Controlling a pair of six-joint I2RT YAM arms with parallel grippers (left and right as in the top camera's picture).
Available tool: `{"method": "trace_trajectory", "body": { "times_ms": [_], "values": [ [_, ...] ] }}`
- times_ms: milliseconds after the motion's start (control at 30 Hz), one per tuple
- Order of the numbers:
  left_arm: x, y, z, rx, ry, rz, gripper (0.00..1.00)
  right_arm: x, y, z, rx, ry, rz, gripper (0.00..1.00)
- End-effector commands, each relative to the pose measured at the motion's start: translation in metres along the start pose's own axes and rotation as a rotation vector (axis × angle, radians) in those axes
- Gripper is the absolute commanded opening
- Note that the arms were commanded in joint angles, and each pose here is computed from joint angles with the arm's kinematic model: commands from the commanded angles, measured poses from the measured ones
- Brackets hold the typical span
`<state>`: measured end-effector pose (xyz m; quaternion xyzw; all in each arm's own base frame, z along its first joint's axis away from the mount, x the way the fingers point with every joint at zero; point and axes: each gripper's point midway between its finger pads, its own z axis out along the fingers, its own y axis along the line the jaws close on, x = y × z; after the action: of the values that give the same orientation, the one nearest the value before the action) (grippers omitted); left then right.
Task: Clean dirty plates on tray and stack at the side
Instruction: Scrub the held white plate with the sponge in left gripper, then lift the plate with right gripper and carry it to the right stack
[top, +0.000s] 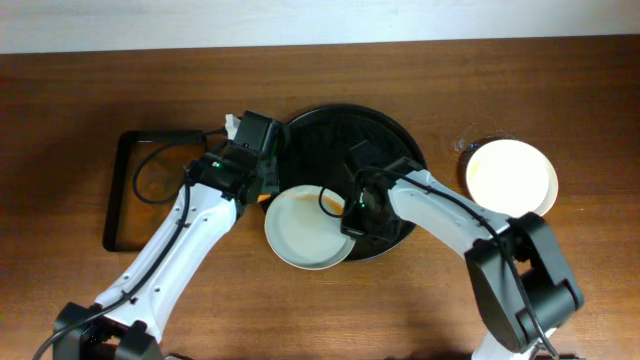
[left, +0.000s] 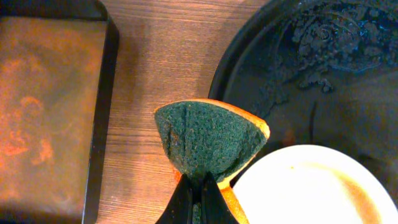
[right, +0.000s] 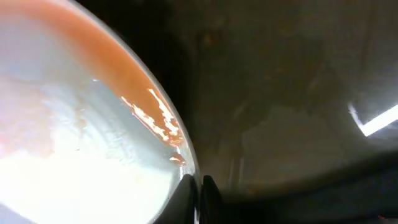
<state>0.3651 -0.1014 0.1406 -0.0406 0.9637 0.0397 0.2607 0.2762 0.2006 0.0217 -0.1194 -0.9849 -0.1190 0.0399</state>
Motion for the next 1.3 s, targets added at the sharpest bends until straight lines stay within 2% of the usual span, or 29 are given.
{"method": "trace_trajectory", "body": {
  "times_ms": [0, 133, 267, 433, 700, 933, 1267],
  "values": [
    [-0.001, -0.005, -0.007, 0.045, 0.0, -0.024, 0.0, -0.019, -0.013, -0.024, 0.072, -0.126, -0.023, 0.04],
    [0.0, -0.005, -0.007, 0.044, 0.001, -0.024, 0.0, -0.026, -0.019, -0.044, 0.129, -0.186, -0.092, 0.04],
    [0.001, -0.004, -0.007, 0.041, 0.006, -0.022, 0.0, -0.035, -0.041, -0.07, 0.296, -0.238, -0.145, 0.04],
    [0.0, -0.002, -0.006, 0.036, 0.004, -0.025, 0.0, -0.05, -0.061, -0.126, 0.511, -0.333, -0.18, 0.04],
    [-0.002, 0.006, -0.004, 0.024, 0.007, -0.046, 0.0, -0.063, -0.07, -0.207, 0.706, -0.451, -0.254, 0.04],
    [-0.003, 0.006, -0.004, 0.026, 0.001, -0.048, 0.0, -0.061, -0.09, -0.234, 0.889, -0.434, -0.352, 0.04],
    [-0.003, 0.004, -0.004, 0.037, 0.004, -0.049, 0.0, -0.065, -0.087, -0.265, 1.092, -0.553, -0.423, 0.04]
  ]
}}
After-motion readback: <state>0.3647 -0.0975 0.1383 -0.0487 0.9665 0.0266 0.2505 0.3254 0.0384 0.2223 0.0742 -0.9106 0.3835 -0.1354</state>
